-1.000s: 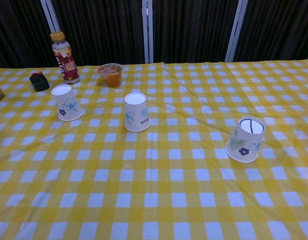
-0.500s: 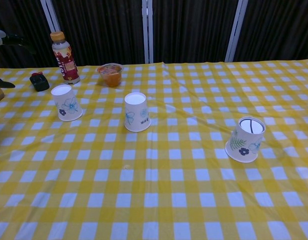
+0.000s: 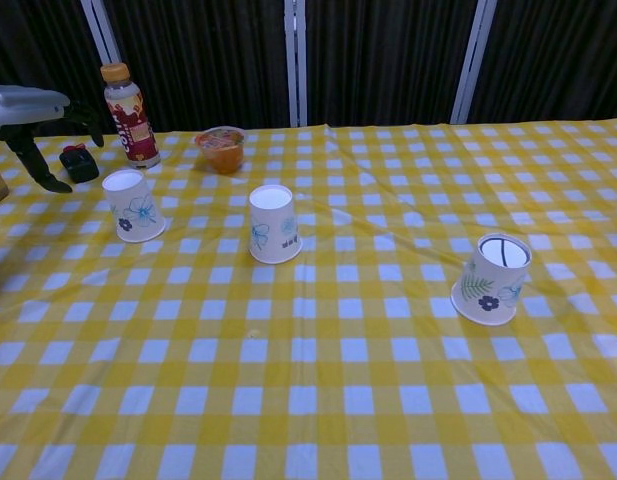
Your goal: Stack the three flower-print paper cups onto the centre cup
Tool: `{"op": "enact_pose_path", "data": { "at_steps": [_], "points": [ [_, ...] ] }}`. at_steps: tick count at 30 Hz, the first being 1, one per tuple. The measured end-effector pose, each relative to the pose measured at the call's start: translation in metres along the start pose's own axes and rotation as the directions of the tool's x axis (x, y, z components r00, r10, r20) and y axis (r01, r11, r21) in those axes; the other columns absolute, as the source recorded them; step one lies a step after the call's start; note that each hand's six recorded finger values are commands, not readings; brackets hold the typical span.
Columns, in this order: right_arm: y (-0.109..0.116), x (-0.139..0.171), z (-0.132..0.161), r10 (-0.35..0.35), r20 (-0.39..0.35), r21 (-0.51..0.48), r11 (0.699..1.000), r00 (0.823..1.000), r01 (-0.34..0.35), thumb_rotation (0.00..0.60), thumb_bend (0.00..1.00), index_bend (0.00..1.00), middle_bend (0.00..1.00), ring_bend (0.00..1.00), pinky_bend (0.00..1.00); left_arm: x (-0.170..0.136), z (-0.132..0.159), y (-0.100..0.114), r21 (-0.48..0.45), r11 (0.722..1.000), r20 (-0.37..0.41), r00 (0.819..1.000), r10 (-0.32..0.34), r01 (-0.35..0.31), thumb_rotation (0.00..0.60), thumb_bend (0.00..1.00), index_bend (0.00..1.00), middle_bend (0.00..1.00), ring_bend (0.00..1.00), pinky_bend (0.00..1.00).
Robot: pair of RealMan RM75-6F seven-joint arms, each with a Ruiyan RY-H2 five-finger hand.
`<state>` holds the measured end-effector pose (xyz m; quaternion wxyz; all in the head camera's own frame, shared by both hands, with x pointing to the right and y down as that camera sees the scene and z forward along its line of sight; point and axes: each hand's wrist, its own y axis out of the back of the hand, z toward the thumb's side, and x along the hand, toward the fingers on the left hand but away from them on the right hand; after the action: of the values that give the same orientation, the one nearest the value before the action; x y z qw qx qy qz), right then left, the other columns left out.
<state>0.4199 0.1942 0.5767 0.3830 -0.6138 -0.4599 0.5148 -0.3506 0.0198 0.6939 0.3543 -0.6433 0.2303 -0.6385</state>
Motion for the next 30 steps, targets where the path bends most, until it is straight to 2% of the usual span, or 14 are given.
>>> {"op": "enact_pose_path", "data": {
  "at_steps": [12, 16, 22, 30],
  "points": [
    [-0.001, 0.0, 0.0, -0.001, -0.001, 0.001, 1.0, 1.0, 0.001, 0.6, 0.14, 0.0, 0.0, 0.0, 0.0, 0.018, 0.023, -0.009, -0.005, 0.999, 0.027, 0.999, -0.039, 0.039, 0.6, 0.23, 0.26, 0.0, 0.0, 0.0],
    [0.001, 0.0, 0.001, -0.005, -0.002, -0.001, 1.0, 1.0, 0.005, 0.6, 0.14, 0.0, 0.0, 0.0, 0.0, 0.021, 0.03, -0.01, -0.002, 0.999, 0.04, 0.998, -0.04, 0.04, 0.6, 0.27, 0.29, 0.0, 0.0, 0.0],
    [0.001, 0.001, 0.002, -0.005, -0.007, -0.003, 1.0, 1.0, 0.005, 0.6, 0.14, 0.0, 0.0, 0.0, 0.0, 0.022, 0.038, -0.01, -0.005, 0.999, 0.052, 0.998, -0.033, 0.034, 0.6, 0.33, 0.38, 0.0, 0.0, 0.0],
    [0.002, 0.002, 0.003, -0.007, -0.011, -0.006, 1.0, 1.0, 0.007, 0.6, 0.14, 0.0, 0.0, 0.0, 0.0, 0.018, 0.043, -0.009, -0.018, 0.999, 0.067, 0.997, -0.025, 0.026, 0.6, 0.35, 0.4, 0.0, 0.0, 0.0]
  ]
}}
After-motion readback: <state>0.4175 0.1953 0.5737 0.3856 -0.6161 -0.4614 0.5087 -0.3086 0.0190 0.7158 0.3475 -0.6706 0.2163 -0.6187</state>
